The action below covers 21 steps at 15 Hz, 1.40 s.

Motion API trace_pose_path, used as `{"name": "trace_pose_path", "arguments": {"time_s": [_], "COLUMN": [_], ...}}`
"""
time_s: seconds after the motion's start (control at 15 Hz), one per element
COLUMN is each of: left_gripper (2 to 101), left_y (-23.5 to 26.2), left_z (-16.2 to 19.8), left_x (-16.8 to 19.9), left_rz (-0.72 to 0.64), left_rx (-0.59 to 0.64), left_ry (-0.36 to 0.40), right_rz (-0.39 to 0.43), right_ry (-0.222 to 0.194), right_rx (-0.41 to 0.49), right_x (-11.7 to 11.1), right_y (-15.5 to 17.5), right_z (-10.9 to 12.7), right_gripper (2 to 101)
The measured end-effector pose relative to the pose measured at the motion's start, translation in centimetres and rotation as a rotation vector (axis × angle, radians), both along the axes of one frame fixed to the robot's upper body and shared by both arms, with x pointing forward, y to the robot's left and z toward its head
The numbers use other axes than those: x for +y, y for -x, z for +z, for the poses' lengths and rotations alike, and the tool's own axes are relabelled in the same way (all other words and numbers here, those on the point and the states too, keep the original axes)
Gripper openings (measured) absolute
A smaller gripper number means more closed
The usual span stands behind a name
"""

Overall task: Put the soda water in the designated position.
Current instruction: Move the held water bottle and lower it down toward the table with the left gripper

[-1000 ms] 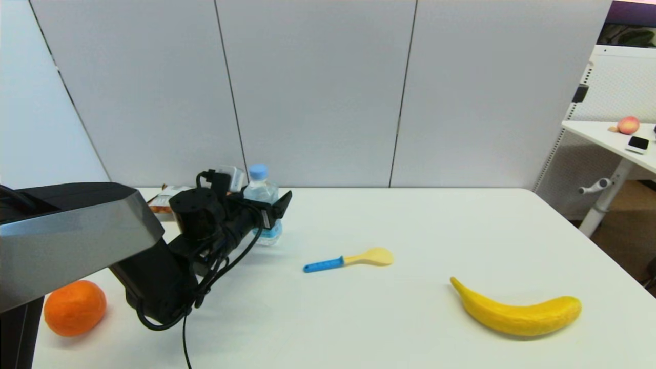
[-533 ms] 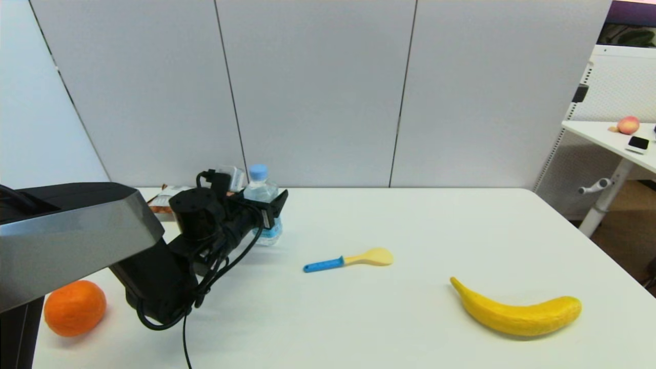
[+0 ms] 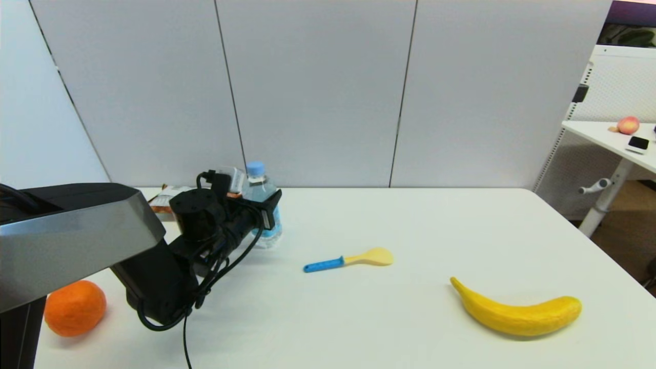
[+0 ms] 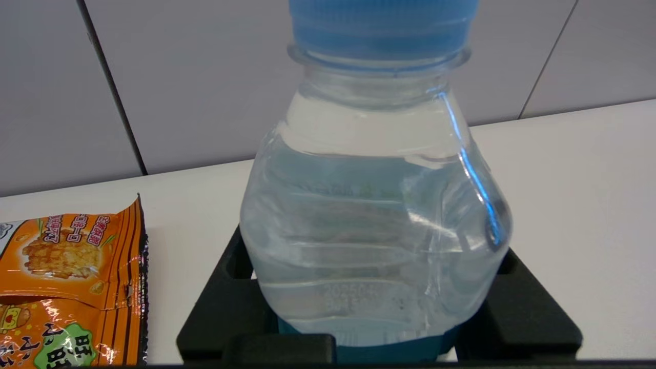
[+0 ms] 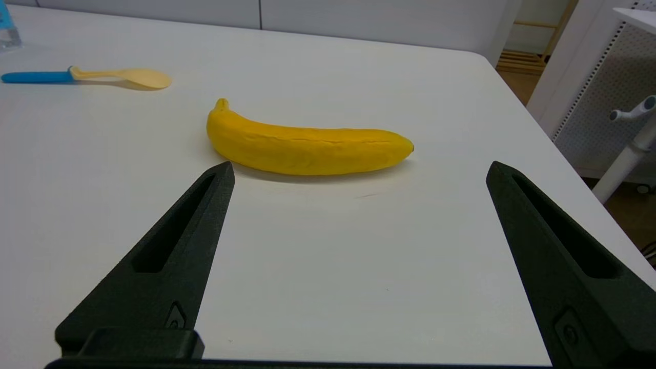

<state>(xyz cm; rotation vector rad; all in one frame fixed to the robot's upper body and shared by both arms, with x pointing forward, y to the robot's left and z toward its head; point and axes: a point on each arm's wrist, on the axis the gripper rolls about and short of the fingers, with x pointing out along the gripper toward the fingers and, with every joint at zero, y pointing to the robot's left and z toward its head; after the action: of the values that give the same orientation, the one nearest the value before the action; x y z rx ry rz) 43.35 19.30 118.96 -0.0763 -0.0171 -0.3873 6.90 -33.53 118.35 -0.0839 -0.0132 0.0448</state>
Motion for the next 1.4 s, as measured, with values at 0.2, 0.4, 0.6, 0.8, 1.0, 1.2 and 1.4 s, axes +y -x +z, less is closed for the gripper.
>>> {"name": "trace_pose_path", "arguments": {"time_s": [0.2,0.4,0.6,0.8,1.0,1.2,1.4], "left_gripper": [48.8,48.8,48.8,48.8,48.8,48.8,48.8], "left_y": [0.0,0.7,3.5,7.7,10.5,11.2,11.0], "left_z": [0.2,1.7,2.7,3.1,2.7,2.1,1.3], "left_x": [0.0,0.3,1.2,1.7,1.5,1.1,0.9], "left_rz": [0.0,-0.002,-0.006,-0.047,-0.101,-0.126,-0.131], "left_rx": [-0.013,-0.052,-0.046,-0.017,0.014,0.044,0.071], "left_ry": [-0.001,-0.033,-0.091,-0.121,-0.128,-0.139,-0.149], "right_rz": [0.001,0.0,0.0,0.0,0.0,0.0,0.0], "right_ry": [0.0,0.0,0.0,0.0,0.0,0.0,0.0], "right_rx": [0.0,0.0,0.0,0.0,0.0,0.0,0.0], "right_x": [0.0,0.0,0.0,0.0,0.0,0.0,0.0], "right_y": [0.0,0.0,0.0,0.0,0.0,0.0,0.0], "right_z": [0.0,0.0,0.0,0.0,0.0,0.0,0.0], "right_gripper": [97.3,97.3,97.3,97.4,97.3,97.3,97.3]}}
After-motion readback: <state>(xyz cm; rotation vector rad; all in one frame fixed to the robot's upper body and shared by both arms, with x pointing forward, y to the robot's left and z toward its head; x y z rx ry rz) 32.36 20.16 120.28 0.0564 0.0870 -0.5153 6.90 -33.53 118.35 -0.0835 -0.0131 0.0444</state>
